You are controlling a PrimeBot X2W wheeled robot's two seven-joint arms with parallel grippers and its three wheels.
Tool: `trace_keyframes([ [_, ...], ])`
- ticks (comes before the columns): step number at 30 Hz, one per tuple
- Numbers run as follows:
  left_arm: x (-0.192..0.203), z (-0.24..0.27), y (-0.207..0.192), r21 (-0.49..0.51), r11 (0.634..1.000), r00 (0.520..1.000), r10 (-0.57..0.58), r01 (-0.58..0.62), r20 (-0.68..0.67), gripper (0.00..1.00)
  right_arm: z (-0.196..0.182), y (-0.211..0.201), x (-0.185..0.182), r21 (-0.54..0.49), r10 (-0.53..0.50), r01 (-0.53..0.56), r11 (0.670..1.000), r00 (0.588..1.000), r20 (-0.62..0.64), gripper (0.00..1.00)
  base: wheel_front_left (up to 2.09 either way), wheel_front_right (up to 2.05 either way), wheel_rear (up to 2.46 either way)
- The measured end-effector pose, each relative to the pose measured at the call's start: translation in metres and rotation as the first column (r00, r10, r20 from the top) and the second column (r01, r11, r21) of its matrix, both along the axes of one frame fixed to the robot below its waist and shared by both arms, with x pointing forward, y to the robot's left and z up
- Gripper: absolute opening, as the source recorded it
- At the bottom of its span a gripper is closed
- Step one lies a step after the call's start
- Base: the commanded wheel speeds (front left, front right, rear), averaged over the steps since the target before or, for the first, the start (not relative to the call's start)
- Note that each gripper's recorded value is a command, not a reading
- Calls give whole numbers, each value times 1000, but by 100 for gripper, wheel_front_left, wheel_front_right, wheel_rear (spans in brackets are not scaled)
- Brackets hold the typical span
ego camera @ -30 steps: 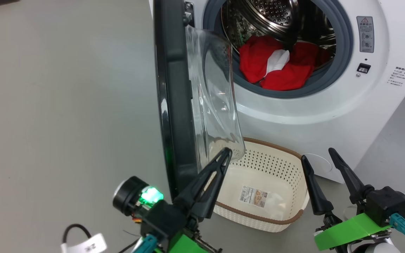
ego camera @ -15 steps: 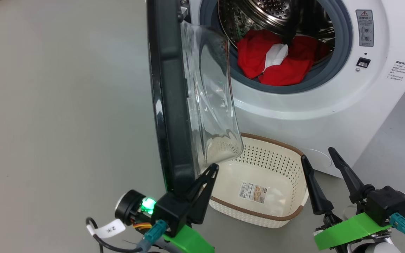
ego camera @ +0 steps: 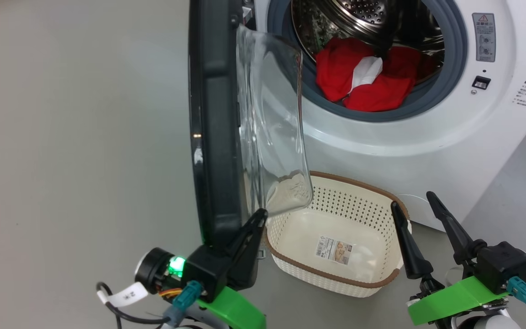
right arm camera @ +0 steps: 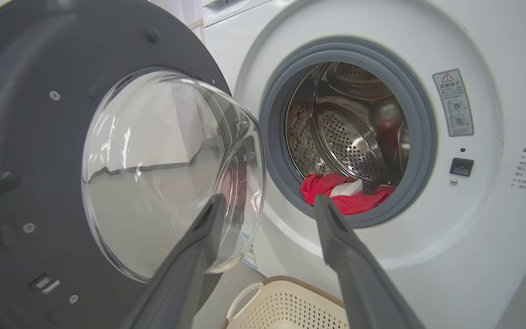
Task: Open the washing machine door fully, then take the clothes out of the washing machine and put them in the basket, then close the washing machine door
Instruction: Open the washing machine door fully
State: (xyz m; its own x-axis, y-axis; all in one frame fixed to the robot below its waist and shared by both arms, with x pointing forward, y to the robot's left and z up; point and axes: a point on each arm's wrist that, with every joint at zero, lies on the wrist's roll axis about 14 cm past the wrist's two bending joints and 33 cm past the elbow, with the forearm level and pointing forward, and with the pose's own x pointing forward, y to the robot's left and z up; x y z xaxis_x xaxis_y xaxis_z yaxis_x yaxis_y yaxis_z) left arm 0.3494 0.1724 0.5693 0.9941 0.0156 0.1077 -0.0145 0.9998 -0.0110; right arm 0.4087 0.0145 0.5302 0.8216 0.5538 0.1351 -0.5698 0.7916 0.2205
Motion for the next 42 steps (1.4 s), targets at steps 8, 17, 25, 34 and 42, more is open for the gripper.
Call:
trace_keyframes([
  [8, -13, -4, 34, -7, 993, 993, 116, -116, -15, 0, 2, 10, -2, 7, 27, -27, 1000, 1000, 1, 100, 0, 0, 0],
  [17, -33, -11, 74, 2, 970, 970, 243, -243, -20, 0, 3, 22, -7, 8, 66, -66, 998, 998, 5, 100, 0, 0, 0],
  [25, -47, -15, 115, 2, 932, 932, 361, -361, 3, 0, 7, 26, -7, 13, 79, -79, 997, 997, 11, 100, 0, 0, 0],
  [34, -52, -31, 137, -2, 904, 904, 428, -428, 1, 0, 2, 27, -4, -11, 86, -86, 996, 996, -3, 100, 0, 0, 0],
  [42, -49, -40, 157, 15, 883, 882, 470, -470, -24, 0, 0, 28, -1, -23, 90, -90, 996, 996, -11, 100, 0, 0, 0],
])
